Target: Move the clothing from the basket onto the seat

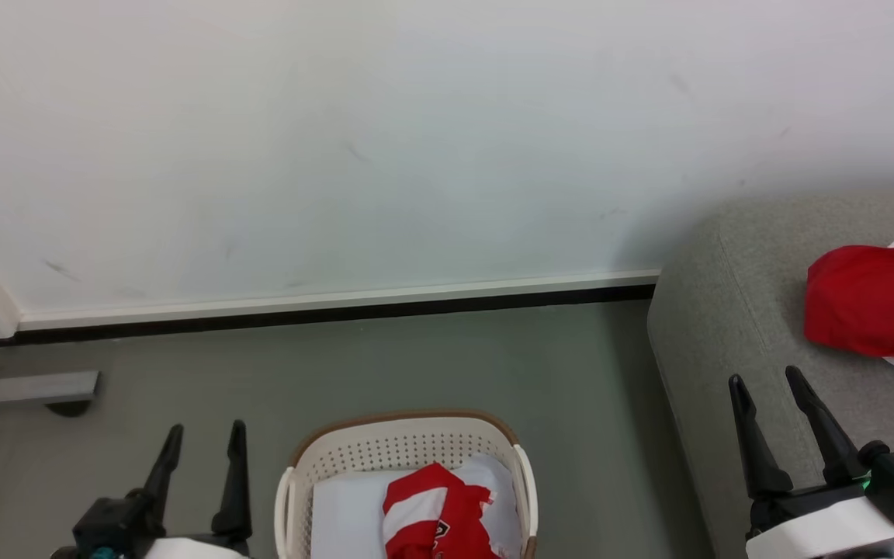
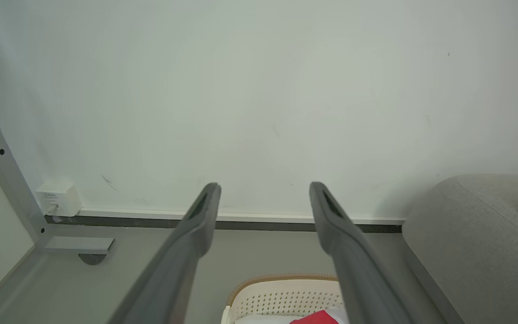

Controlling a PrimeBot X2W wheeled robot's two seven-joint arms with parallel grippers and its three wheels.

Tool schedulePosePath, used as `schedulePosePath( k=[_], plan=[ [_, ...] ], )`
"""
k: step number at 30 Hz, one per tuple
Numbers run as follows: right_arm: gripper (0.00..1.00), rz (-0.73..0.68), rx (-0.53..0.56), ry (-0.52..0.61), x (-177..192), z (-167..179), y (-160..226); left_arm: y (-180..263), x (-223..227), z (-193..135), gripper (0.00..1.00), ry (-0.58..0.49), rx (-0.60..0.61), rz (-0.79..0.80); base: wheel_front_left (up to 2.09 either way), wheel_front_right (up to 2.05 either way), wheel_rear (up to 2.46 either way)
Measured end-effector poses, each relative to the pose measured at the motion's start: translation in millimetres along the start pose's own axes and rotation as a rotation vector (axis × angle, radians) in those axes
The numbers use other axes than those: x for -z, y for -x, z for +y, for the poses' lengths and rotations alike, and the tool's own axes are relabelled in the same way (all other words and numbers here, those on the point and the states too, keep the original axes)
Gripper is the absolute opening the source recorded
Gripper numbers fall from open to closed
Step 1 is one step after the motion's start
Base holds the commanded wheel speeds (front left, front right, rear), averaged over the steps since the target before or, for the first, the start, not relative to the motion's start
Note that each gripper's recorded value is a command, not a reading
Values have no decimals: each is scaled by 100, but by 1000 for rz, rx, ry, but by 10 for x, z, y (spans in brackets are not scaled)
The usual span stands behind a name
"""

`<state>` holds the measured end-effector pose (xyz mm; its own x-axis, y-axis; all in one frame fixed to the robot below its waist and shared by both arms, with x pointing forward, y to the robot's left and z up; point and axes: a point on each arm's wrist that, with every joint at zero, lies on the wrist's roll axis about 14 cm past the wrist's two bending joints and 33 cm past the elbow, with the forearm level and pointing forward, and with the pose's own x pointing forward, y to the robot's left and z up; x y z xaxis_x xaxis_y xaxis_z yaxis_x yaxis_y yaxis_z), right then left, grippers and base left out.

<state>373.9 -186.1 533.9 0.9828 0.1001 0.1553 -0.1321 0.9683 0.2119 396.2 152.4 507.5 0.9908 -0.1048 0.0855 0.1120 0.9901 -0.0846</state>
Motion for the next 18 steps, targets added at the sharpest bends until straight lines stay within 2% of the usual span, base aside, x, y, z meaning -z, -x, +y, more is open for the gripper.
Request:
schedulePosePath(
  k=[9,18],
  plan=[
    [100,-17,19,12,-41,-155,-338,-451,150,-241,100,18,84,18,0,0,0],
    [100,-24,51,15,21,-342,-686,-844,771,-451,100,20,176,154,0,0,0]
  ],
)
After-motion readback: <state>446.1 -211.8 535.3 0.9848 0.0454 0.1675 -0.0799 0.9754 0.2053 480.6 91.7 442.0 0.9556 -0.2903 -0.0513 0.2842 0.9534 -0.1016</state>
